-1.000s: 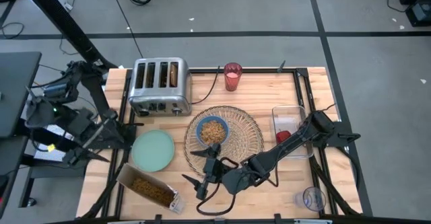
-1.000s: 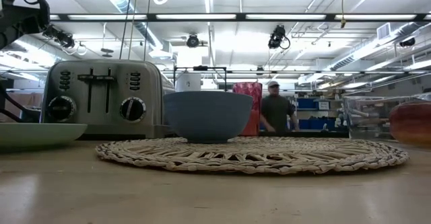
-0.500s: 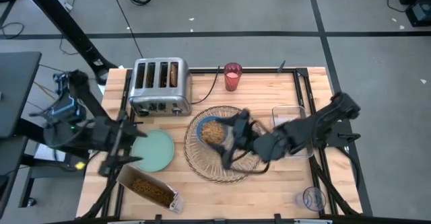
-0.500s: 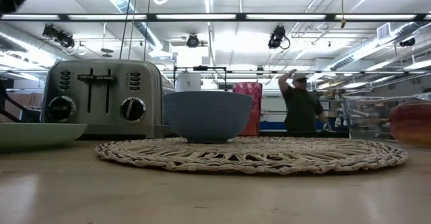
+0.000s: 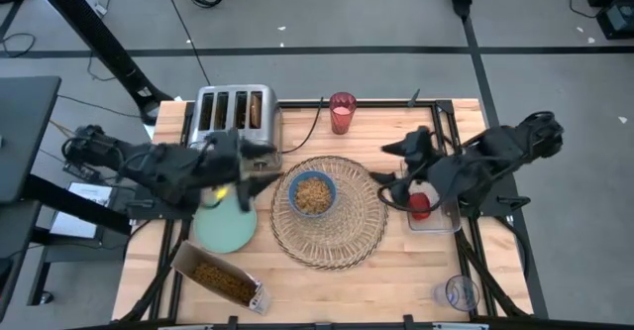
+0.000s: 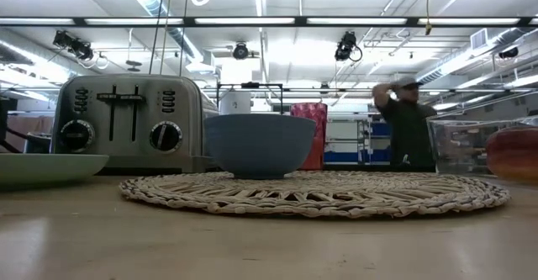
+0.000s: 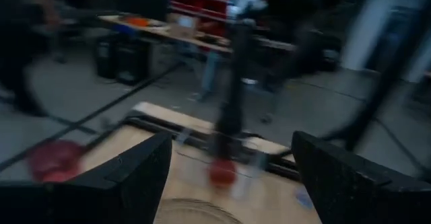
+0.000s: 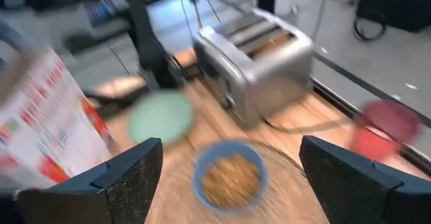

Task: Arrange a breakfast setting
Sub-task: Adjust the blue bowl on the brown mat

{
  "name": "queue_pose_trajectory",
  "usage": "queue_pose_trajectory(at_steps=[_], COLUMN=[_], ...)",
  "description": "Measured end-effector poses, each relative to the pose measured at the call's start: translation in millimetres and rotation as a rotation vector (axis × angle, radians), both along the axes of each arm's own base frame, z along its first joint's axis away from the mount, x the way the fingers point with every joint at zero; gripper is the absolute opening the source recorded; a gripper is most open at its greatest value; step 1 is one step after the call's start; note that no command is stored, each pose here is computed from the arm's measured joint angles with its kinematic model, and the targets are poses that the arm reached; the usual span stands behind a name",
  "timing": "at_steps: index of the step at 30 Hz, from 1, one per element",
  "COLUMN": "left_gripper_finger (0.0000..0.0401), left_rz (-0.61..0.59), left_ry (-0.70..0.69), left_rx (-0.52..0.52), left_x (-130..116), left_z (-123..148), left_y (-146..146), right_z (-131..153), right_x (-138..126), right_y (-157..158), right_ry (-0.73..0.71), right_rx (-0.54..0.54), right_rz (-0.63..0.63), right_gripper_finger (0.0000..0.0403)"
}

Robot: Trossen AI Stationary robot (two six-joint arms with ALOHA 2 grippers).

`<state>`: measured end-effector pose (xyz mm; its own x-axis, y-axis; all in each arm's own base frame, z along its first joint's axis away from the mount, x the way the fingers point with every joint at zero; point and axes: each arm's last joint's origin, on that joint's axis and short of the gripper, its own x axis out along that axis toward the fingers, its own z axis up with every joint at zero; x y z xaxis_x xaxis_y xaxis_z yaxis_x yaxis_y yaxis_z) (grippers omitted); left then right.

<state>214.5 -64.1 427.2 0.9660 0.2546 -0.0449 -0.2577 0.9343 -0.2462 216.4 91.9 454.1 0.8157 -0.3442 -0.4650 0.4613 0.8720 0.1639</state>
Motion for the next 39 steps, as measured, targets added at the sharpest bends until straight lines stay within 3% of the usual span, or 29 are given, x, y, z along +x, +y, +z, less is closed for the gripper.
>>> queue_pose_trajectory(at_steps=[4, 8, 15, 19, 22, 27, 39], left_gripper_finger=[0.0313, 0.0313, 0.0313, 0.0313, 0.0313, 0.0313, 0.0313], left_rz=[0.110, 0.167, 0.279, 0.321, 0.345, 0.363, 0.359], left_ry=[-0.016, -0.009, 0.015, 0.106, 0.175, 0.202, 0.214], left_rx=[-0.019, -0.070, -0.072, -0.067, -0.064, -0.052, 0.029], left_x=[8, 15, 6, -3, -11, -23, -37], left_z=[1, -3, -3, -9, -14, -13, -7], left_y=[28, 56, 87, 96, 100, 103, 103], right_z=[-4, -3, -11, -27, -48, -90, -186], right_x=[-16, -13, 23, 57, 86, 127, 180], right_y=[-22, -50, -110, -129, -129, -114, -70], right_ry=[0.153, 0.243, 0.332, 0.357, 0.416, 0.506, 0.783], right_rx=[-0.048, -0.106, -0.167, -0.208, -0.251, -0.217, -0.235], right_rz=[0.009, 0.041, 0.150, 0.359, 0.522, 0.739, 1.048], right_gripper_finger=[0.0348, 0.0348, 0.0348, 0.0348, 0.0348, 0.0348, 0.0348])
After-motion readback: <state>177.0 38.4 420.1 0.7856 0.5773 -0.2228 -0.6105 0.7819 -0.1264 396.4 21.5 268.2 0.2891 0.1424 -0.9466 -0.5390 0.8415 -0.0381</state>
